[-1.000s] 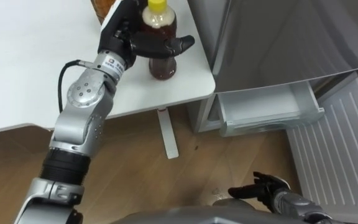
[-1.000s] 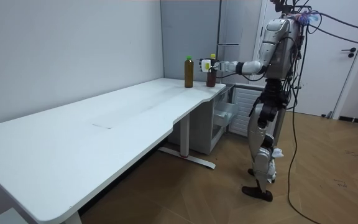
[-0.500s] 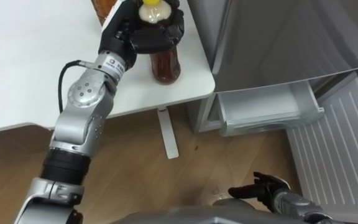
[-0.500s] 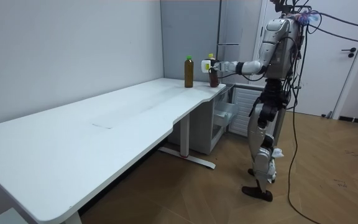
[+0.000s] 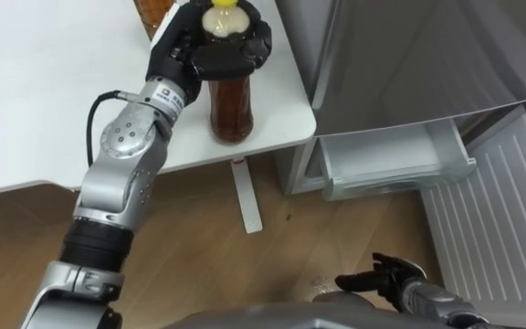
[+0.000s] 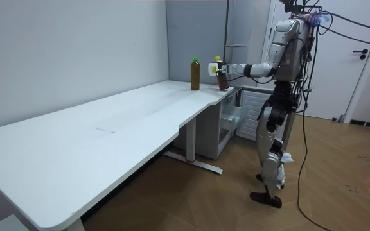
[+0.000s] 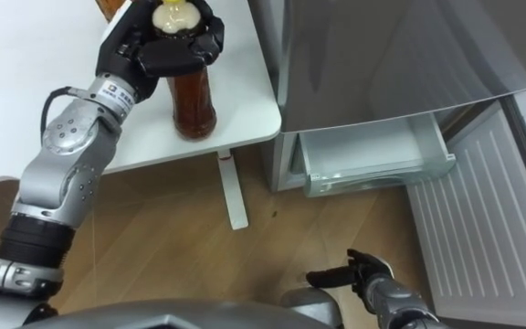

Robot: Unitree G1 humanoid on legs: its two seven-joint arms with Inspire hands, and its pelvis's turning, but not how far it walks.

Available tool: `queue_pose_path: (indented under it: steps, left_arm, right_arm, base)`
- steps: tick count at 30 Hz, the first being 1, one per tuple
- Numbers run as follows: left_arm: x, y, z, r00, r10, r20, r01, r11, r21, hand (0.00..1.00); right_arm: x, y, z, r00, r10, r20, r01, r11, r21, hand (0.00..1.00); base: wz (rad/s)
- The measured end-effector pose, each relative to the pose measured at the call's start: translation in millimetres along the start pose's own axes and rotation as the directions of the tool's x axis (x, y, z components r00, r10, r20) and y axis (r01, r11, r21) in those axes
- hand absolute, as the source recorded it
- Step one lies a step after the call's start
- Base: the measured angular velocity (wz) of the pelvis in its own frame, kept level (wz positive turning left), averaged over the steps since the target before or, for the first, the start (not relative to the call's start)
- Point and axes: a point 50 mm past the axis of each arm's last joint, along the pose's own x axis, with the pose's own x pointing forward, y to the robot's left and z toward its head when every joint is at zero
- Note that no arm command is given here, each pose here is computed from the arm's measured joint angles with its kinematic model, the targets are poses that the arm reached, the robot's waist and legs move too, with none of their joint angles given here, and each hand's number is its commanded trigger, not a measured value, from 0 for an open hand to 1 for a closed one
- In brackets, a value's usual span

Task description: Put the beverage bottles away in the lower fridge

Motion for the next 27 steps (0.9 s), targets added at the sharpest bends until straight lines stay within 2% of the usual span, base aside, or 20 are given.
queue_pose_path:
  steps: [10,15,21,27]
  left_arm:
    - [2.0,-23.6,-3.0,0.995,-0.102,0.002,0.102,0.994,-0.040,1.00]
    - [0.8,-27.9,-1.3,0.992,-0.123,0.028,0.126,0.980,-0.152,1.00]
    - [-10.1,-35.7,-0.6,0.987,-0.152,0.058,0.161,0.965,-0.206,1.00]
    - [-26.8,-43.2,-22.8,0.980,-0.197,-0.003,0.190,0.946,-0.262,1.00]
  right_arm:
    - [-0.2,2.9,6.0,0.999,0.014,0.033,-0.012,0.999,-0.044,0.00]
    - [-0.1,9.8,25.1,0.992,0.050,0.114,-0.037,0.993,-0.113,0.00]
    - [-0.4,16.3,26.1,0.990,0.074,0.123,-0.053,0.985,-0.166,0.00]
    - [-4.7,34.8,46.2,0.964,0.167,0.207,-0.103,0.952,-0.289,0.00]
  base:
    - [0.00]
    - [0.03]
    - [0.02]
    - [0.04]
